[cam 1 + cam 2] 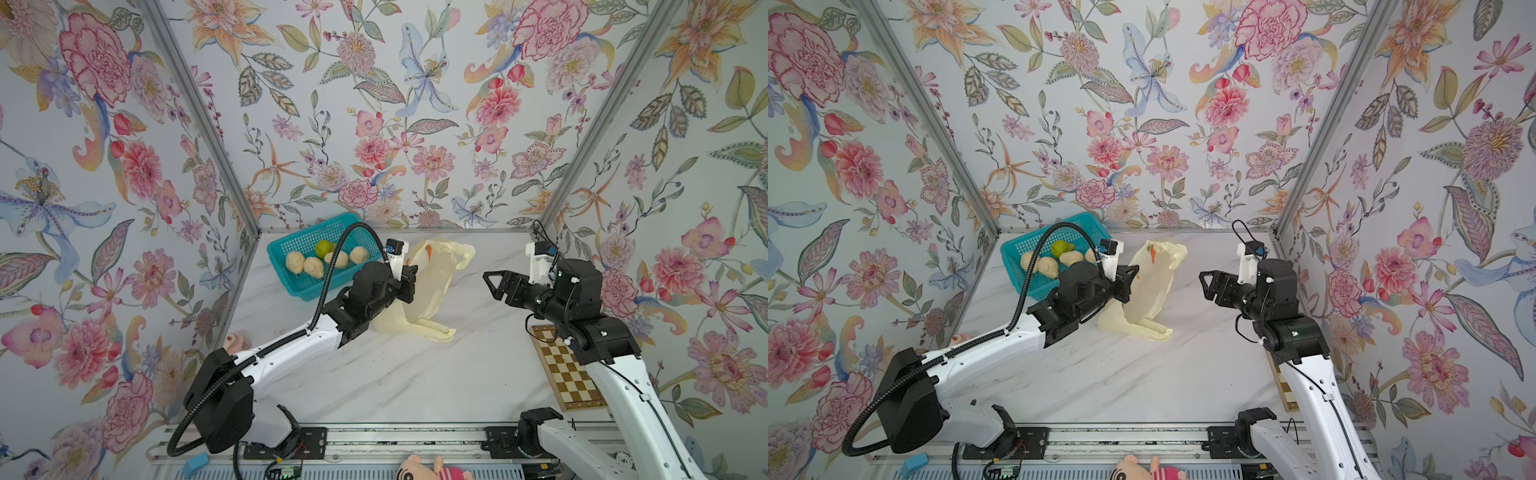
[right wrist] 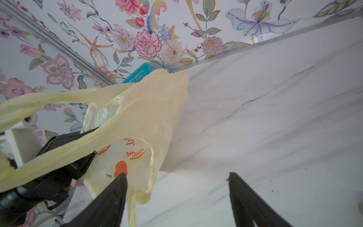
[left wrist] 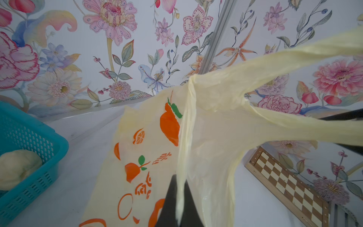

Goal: Place the pears into plastic bags & tie knots
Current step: Pick up the plastic bag at the center of the board.

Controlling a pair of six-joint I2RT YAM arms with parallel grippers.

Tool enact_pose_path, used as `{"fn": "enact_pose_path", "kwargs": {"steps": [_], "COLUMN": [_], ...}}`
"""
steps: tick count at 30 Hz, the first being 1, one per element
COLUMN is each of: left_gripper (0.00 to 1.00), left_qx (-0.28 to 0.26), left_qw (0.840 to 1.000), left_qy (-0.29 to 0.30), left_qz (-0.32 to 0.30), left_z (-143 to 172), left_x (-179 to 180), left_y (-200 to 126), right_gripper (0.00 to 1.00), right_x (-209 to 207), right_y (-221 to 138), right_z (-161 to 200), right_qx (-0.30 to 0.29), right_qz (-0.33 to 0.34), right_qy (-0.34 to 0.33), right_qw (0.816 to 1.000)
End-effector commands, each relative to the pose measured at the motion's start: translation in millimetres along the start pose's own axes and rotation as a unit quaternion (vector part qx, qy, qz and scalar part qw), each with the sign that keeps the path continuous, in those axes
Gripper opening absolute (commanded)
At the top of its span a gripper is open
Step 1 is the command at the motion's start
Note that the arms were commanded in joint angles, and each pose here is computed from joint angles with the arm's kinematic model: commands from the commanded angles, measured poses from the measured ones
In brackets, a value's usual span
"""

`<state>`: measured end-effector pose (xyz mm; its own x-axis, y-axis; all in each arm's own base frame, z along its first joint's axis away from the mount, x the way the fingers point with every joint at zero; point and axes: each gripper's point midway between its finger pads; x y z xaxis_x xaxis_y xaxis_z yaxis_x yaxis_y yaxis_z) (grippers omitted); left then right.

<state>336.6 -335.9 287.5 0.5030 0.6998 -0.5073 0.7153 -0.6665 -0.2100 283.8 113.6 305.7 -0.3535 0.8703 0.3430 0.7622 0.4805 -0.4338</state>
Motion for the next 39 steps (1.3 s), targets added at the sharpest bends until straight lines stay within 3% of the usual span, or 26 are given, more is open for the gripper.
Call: {"fn": "enact_pose_path", "kwargs": {"steps": [1,5,13,16,19,22,24,30,36,39], "left_gripper": [0.0,0.0,0.0,0.0,0.0,0.0,0.0,0.0,0.0,0.0], "left_qx": [-0.009,-0.01,-0.022,-0.029,-0.039,-0.047,-0.042,-0.003,0.062,0.084], "left_qw": [0.998,0.997,0.994,0.992,0.992,0.995,0.998,0.99,0.963,0.944], "left_qy": [-0.051,-0.061,-0.081,-0.09,-0.091,-0.079,-0.055,0.047,0.114,0.133], "left_qz": [0.032,0.046,0.072,0.081,0.075,0.046,0.009,-0.132,-0.238,-0.29], "left_z": [-11,-15,-26,-31,-36,-37,-34,-32,-16,-11], "left_x": [-15,-22,-33,-37,-35,-23,-11,32,71,91], "left_y": [4,3,-4,-8,-13,-18,-20,-40,-78,-101], "right_gripper": [0.81,0.82,0.79,0.63,0.36,0.09,0.0,0.0,0.0,0.0], "right_x": [28,50,48,46,40,33,29,22,3,-22], "right_y": [16,34,87,101,106,99,91,55,25,13], "right_z": [12,23,39,37,33,32,30,25,23,25], "right_qx": [-0.011,-0.032,-0.015,-0.013,-0.008,0.006,0.029,0.114,0.207,0.243], "right_qz": [-0.114,-0.196,-0.204,-0.201,-0.181,-0.146,-0.121,-0.089,-0.012,0.059], "right_qy": [0.035,0.033,0.031,0.037,0.036,0.028,0.021,-0.005,-0.06,-0.087], "right_qw": [0.993,0.979,0.978,0.979,0.983,0.989,0.992,0.99,0.976,0.964]}}
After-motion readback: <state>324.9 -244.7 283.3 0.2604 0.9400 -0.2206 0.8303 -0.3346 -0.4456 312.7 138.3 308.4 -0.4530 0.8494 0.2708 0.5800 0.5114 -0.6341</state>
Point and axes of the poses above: each gripper's point midway between its finger pads, its own y axis out along the fingers, its own x axis along the line the jaws close on, z = x × y, and after that the axes turned 13 degrees about -y, right-handed
